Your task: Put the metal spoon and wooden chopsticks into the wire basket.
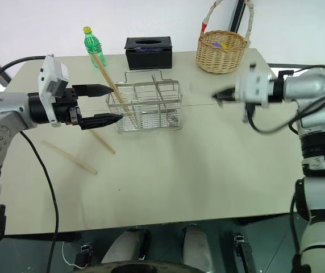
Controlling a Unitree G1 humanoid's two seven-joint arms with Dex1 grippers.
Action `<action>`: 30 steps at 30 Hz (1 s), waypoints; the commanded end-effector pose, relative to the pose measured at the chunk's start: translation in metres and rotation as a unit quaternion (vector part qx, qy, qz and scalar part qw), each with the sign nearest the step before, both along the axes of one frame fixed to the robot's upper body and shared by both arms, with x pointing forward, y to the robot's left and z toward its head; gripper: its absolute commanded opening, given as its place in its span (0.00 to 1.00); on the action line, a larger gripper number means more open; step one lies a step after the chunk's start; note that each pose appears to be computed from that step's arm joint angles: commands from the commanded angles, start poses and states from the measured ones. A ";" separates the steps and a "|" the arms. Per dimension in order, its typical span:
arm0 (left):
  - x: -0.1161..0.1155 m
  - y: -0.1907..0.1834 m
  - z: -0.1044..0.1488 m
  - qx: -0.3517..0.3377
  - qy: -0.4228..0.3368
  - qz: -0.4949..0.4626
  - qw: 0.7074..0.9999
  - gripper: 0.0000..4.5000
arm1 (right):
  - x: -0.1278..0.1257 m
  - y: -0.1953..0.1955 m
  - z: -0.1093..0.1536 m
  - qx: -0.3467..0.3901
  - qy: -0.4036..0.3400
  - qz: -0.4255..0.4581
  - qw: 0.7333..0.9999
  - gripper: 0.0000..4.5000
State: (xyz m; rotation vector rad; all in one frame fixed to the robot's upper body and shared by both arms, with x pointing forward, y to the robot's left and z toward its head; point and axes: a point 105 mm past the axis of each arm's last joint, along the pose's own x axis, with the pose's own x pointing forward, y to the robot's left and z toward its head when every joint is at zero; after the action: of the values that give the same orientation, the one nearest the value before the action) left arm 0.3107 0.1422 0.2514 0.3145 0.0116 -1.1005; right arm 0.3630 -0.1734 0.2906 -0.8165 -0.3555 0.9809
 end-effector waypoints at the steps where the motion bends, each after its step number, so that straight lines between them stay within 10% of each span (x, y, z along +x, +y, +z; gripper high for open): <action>1: 0.000 0.000 0.013 -0.002 -0.030 0.002 1.000 1.00 | -0.008 0.013 0.046 0.131 -0.018 -0.018 0.991 0.01; 6: 0.007 0.003 0.017 -0.009 -0.043 0.017 0.999 1.00 | 0.002 0.046 0.048 0.260 0.048 -0.034 0.964 0.01; 22: 0.005 0.016 0.028 -0.017 -0.065 0.059 0.996 1.00 | 0.019 0.089 -0.038 0.295 0.183 -0.072 0.935 0.01; 25: 0.004 0.016 0.029 -0.019 -0.066 0.062 0.996 1.00 | 0.019 0.093 -0.053 0.290 0.195 -0.080 0.934 0.20; 30: 0.003 0.018 0.031 -0.025 -0.068 0.071 0.995 1.00 | 0.022 0.090 -0.052 0.299 0.186 -0.098 0.931 0.78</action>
State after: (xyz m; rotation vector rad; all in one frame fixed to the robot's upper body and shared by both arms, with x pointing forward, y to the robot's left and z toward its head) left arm 0.3193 0.1585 0.2678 0.3153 -0.0580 -0.9520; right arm 0.3866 -0.0818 0.2207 -0.0904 -0.1478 0.7758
